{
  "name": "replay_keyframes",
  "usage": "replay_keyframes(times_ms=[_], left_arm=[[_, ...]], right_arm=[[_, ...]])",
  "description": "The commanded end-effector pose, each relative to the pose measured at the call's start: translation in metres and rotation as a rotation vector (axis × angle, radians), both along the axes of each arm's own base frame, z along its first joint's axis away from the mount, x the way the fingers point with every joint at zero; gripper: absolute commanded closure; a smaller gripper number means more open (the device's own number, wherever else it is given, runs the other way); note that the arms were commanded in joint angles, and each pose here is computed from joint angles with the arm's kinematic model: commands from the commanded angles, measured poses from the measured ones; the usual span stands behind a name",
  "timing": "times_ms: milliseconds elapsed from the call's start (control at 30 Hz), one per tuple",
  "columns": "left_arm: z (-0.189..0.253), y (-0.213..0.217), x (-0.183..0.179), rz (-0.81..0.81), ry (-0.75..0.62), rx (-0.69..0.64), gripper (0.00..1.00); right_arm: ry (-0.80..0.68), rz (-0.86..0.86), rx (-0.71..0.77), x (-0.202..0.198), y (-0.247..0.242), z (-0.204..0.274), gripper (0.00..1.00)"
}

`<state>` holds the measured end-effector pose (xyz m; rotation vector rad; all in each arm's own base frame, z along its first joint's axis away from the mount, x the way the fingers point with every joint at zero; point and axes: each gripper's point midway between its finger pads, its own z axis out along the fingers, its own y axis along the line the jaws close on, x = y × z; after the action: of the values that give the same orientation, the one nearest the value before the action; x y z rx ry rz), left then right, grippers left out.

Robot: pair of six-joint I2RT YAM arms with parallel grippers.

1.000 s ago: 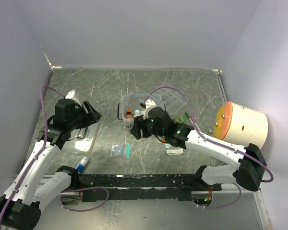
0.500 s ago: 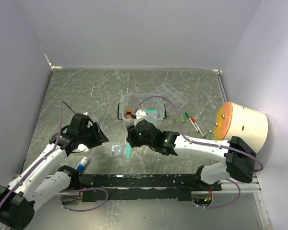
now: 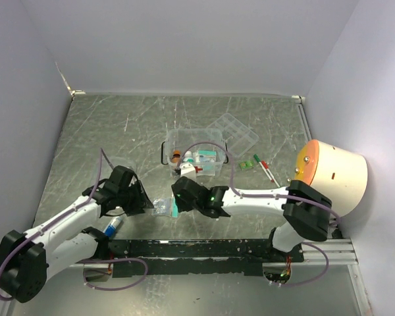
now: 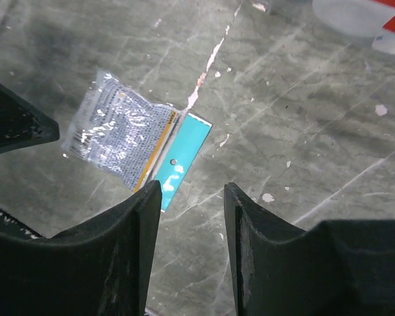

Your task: Organize the medicine kit

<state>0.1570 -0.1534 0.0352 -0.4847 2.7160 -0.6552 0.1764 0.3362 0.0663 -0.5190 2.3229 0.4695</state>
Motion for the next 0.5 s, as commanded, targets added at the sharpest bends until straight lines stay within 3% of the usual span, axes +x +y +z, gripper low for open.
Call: replay_keyframes(times_ms=[0,467], left_arm=[[0.005,-0.012,0.008,-0.029,-0.034,-0.042,0.44],[-0.013,-0.021,0.007,-0.085,0.011,-0.053,0.58]], right_arm=[[0.048,-0.032,0.038,-0.002,0.015,-0.006,0.57],[0.145,0.036,-0.001,-0.013,0.034,-0.041,0.59]])
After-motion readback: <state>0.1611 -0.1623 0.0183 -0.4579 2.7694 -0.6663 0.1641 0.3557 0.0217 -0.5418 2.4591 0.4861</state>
